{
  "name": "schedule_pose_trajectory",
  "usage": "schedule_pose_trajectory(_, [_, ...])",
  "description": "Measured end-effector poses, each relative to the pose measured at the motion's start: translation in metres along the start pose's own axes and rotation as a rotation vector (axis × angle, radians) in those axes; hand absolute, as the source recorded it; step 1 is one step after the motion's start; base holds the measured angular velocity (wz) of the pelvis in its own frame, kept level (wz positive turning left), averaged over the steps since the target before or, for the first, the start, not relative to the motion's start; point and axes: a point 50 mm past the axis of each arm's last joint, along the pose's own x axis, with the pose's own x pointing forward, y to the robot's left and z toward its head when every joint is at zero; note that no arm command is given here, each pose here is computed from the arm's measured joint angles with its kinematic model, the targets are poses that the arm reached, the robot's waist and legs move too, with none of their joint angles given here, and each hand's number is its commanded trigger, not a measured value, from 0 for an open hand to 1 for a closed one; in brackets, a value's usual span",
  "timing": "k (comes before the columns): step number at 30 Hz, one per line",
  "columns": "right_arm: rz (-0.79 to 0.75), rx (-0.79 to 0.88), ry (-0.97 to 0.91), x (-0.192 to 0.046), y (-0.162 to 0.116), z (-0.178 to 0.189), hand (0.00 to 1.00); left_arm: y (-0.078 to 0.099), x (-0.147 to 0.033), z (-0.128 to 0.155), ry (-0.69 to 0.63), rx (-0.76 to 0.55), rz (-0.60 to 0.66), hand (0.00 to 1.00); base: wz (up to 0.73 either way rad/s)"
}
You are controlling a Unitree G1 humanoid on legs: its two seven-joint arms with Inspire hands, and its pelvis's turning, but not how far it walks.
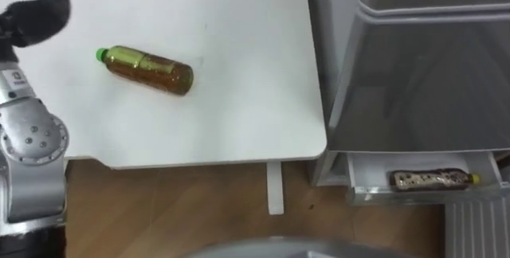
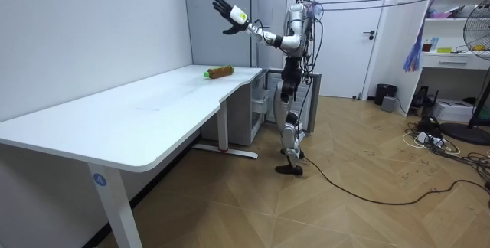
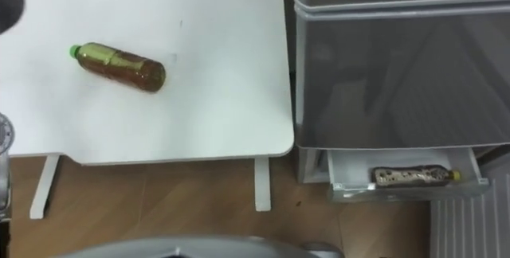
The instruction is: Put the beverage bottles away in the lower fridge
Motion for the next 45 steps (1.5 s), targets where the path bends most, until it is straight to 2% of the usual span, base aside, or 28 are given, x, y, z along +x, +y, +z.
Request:
schedule_pose_trajectory(5, [0.016, -0.047, -0.008, 0.0, 0.0, 0.005, 0.0, -0.005, 0.021, -0.006, -0.019, 0.082, -0.153, 0.0, -0.11])
schedule_pose_trajectory(13, [0.032, -0.068, 0.0, -0.001, -0.004, 0.003, 0.0, -0.022, 0.027, -0.031, 0.09, 0.154, -0.379, 0.0, -0.01])
schedule_pose_trajectory(17, [0.002, -0.061, -0.008, -0.003, -0.016, 0.005, 0.0, -0.016, 0.031, -0.047, 0.141, 0.231, -0.464, 0.0, -0.07])
schedule_pose_trajectory(20, [-0.025, -0.065, -0.006, -0.005, -0.027, 0.005, 0.0, -0.011, 0.035, -0.049, 0.143, 0.275, -0.519, 0.0, 0.0])
schedule_pose_trajectory(33, [-0.045, -0.063, -0.023, -0.006, -0.032, 0.009, 0.0, -0.016, 0.029, -0.056, 0.22, 0.293, -0.751, 0.0, 0.0])
schedule_pose_trajectory(41, [-0.056, -0.066, -0.033, -0.006, -0.033, 0.011, 0.0, -0.023, 0.025, -0.057, 0.234, 0.31, -0.831, 0.0, 0.0])
schedule_pose_trajectory(45, [-0.074, -0.067, -0.043, -0.006, -0.034, 0.02, 0.0, -0.027, 0.028, -0.061, 0.269, 0.318, -0.843, 0.0, 0.0])
